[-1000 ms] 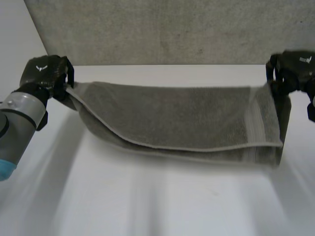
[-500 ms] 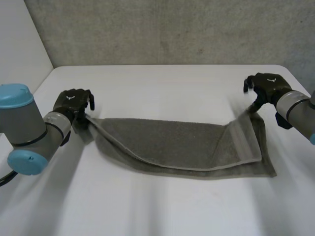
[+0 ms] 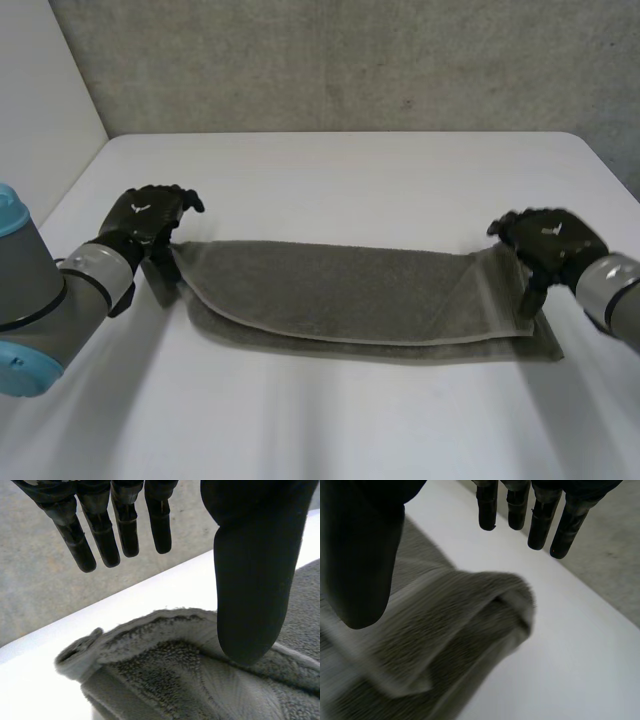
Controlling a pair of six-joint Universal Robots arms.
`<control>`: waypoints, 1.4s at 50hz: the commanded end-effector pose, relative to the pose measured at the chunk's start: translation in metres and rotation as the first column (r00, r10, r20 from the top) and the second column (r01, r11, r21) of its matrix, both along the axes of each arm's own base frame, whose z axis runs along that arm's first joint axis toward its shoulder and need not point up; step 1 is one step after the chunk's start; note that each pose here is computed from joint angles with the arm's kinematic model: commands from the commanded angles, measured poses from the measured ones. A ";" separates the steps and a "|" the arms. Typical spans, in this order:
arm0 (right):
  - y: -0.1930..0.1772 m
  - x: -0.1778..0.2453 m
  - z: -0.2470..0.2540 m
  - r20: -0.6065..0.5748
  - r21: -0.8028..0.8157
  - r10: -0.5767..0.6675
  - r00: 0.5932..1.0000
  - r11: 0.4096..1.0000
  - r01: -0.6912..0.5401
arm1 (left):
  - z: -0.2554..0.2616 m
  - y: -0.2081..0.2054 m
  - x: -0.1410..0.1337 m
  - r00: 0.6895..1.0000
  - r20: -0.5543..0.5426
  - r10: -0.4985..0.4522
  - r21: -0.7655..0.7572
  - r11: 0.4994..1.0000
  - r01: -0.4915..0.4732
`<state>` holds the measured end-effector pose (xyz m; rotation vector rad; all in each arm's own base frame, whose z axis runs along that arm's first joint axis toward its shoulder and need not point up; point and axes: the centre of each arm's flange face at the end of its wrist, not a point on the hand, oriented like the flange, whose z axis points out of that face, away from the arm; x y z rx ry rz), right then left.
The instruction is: Fold the towel.
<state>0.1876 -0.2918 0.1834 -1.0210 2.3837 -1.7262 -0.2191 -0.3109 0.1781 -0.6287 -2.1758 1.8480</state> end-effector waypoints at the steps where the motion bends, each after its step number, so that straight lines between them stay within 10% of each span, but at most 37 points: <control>1: 0.017 0.003 -0.026 -0.007 0.003 0.049 0.999 0.999 -0.049 | -0.008 0.000 -0.001 0.997 0.074 -0.035 -0.019 0.999 0.036; 70: -0.007 0.004 -0.045 -0.055 -0.199 0.014 0.998 0.980 -0.025 | -0.038 -0.001 -0.006 0.984 0.164 -0.069 -0.051 0.996 0.078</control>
